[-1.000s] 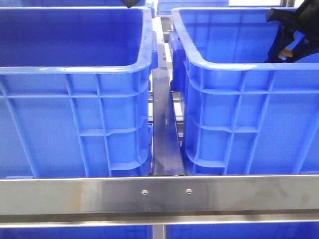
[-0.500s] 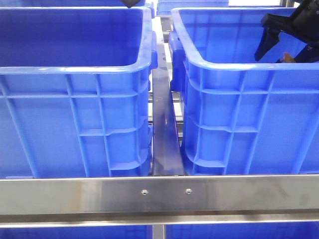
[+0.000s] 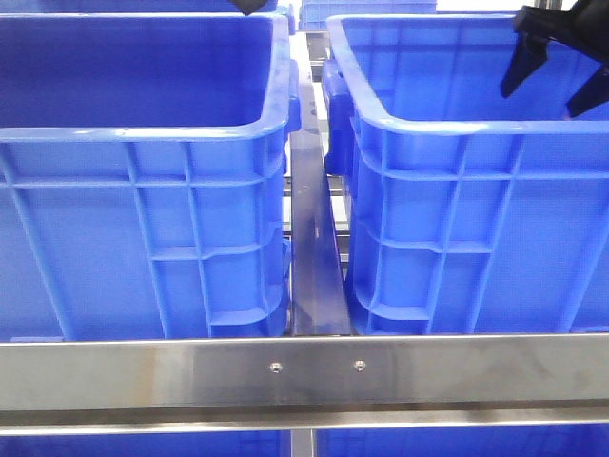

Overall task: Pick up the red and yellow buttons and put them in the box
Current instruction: 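Lower the yellow button into the empty crate and open right gripper, then raise the right gripper and lower the left gripper into the button crate, then grasp a red-capped button with the left gripper and lift it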

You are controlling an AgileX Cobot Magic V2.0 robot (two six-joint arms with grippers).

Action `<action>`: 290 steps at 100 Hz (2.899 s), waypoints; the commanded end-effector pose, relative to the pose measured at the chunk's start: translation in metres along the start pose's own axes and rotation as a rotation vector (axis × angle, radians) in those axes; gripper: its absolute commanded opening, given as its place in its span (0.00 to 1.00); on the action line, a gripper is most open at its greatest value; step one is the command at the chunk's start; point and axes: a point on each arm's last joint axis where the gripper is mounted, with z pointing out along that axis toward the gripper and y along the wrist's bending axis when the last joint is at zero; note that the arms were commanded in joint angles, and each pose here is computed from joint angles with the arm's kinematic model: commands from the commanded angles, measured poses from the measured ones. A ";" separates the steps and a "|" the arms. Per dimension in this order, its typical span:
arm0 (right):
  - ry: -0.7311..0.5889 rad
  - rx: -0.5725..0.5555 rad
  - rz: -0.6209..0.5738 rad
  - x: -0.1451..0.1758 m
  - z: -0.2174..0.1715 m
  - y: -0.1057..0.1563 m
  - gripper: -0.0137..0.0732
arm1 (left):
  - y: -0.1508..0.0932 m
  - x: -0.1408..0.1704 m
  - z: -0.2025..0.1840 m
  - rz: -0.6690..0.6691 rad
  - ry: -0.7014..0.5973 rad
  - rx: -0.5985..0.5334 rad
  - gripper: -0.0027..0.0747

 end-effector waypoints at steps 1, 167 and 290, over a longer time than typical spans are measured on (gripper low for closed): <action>-0.142 0.008 -0.022 -0.023 -0.037 0.007 0.90 | -0.015 -0.011 -0.020 0.018 -0.069 0.012 0.82; -0.379 -0.015 -0.176 0.169 -0.237 0.068 0.08 | -0.013 -0.009 -0.019 -0.109 -0.054 -0.001 0.67; -0.416 -0.036 -0.201 0.217 -0.259 0.068 0.08 | 0.127 0.115 -0.024 -0.957 -0.054 -0.550 0.67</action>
